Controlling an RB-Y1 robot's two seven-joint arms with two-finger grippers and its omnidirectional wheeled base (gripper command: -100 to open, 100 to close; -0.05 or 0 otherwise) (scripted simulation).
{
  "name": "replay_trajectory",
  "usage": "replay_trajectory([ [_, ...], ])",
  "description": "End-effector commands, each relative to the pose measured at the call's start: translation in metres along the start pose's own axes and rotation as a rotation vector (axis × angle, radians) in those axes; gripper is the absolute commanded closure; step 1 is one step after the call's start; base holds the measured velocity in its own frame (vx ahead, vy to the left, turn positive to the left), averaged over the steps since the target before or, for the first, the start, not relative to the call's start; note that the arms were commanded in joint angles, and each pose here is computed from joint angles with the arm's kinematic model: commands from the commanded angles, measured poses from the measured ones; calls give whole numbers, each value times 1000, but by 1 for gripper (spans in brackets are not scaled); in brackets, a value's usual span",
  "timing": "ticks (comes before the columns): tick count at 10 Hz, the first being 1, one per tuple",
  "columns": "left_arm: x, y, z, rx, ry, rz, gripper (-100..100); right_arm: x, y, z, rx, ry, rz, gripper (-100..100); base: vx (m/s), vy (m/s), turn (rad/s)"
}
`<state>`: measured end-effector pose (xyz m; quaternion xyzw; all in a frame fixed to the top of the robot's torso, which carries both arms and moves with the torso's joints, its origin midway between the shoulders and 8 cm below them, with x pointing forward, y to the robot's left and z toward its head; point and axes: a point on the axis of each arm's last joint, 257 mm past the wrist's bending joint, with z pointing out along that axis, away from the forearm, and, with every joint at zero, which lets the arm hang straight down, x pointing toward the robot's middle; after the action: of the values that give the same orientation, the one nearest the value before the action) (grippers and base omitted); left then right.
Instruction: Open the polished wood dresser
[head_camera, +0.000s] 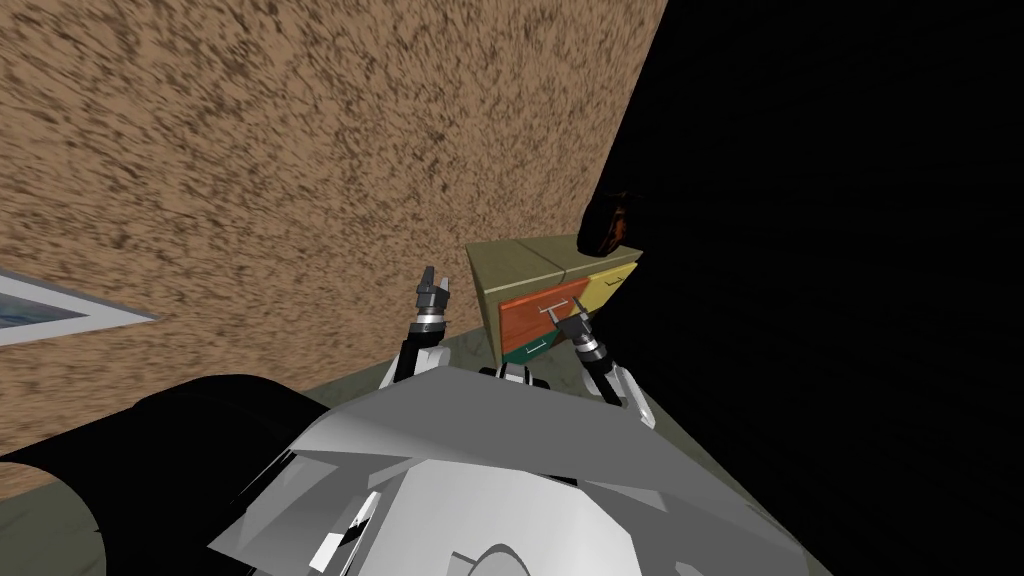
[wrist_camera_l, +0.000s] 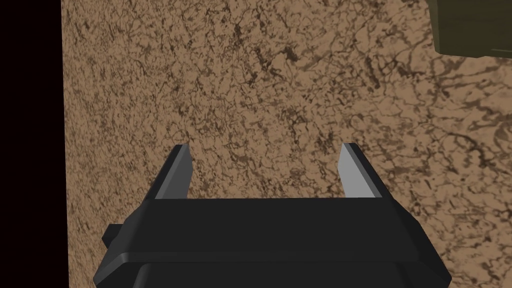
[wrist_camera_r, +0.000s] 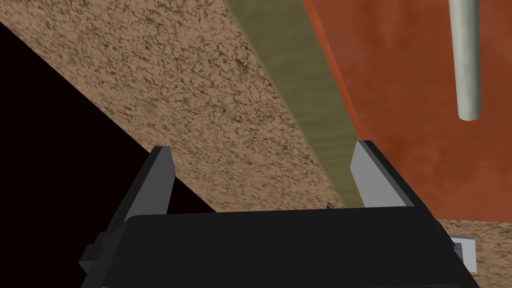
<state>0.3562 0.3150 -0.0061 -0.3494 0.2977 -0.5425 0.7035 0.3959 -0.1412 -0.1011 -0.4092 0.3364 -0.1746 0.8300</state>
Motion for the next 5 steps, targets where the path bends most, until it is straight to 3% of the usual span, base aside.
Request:
replay_trajectory([
  [1,0,0,0,0,0,0,0,9,11,-4,-35,23,-71,-100,-5,52,-20],
  [5,0,0,0,0,0,0,0,26,30,-13,-99,61,-187,-100,-5,61,-32],
])
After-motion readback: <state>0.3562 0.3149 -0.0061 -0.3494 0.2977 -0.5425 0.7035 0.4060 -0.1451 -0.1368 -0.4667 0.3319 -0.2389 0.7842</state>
